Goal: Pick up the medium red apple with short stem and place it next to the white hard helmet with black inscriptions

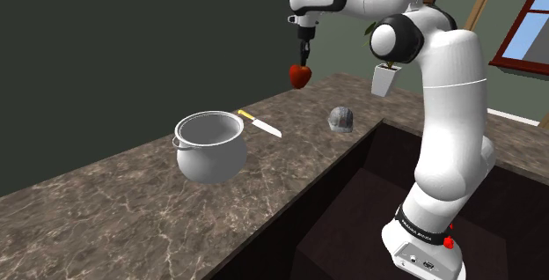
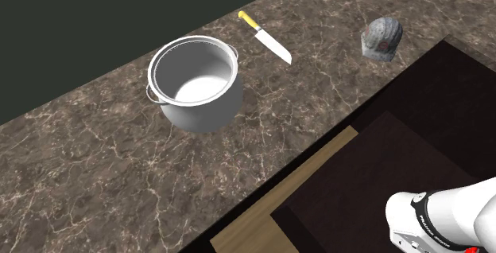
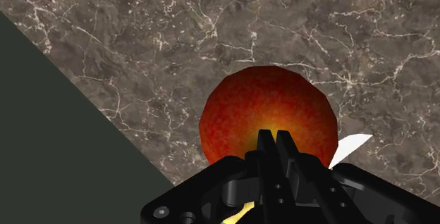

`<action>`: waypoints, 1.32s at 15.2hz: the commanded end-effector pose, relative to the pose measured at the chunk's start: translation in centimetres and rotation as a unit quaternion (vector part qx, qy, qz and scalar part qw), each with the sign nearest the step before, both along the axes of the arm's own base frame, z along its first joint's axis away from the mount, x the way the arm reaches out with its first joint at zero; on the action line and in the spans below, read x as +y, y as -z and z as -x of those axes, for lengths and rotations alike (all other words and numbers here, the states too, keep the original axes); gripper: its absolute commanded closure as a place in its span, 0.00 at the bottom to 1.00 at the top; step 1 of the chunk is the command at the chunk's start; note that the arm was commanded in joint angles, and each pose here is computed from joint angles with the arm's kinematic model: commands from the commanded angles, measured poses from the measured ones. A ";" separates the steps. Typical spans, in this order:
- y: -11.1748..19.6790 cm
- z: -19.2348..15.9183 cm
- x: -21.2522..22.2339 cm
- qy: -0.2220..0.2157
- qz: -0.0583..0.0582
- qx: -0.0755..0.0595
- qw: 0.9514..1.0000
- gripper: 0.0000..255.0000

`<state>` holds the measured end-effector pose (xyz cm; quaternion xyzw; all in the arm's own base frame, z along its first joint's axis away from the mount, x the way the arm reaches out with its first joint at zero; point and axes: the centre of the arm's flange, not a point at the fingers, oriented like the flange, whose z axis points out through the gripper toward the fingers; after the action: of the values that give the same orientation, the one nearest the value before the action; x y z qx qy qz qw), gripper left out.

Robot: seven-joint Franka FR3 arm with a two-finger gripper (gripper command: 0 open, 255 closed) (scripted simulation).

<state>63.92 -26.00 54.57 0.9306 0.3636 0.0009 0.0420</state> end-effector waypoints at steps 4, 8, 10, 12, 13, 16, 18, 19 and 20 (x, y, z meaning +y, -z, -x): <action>2.5 0.0 0.1 0.000 0.000 0.000 1.000 1.00; 4.7 0.0 0.1 0.000 0.000 0.000 1.000 1.00; 5.7 0.0 0.1 0.000 0.000 0.000 1.000 1.00; 6.8 0.0 0.1 0.000 0.000 0.000 1.000 1.00; 7.3 0.0 0.1 0.000 0.000 0.000 1.000 1.00; 8.9 0.0 0.1 0.000 0.000 0.000 1.000 1.00; 9.9 0.0 0.1 0.000 0.000 0.000 1.000 1.00; 10.5 0.0 0.1 0.000 0.000 0.000 1.000 1.00; 11.0 0.0 0.1 0.000 0.000 0.000 1.000 1.00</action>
<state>63.99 -25.96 44.01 0.9306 0.3636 0.0010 0.0420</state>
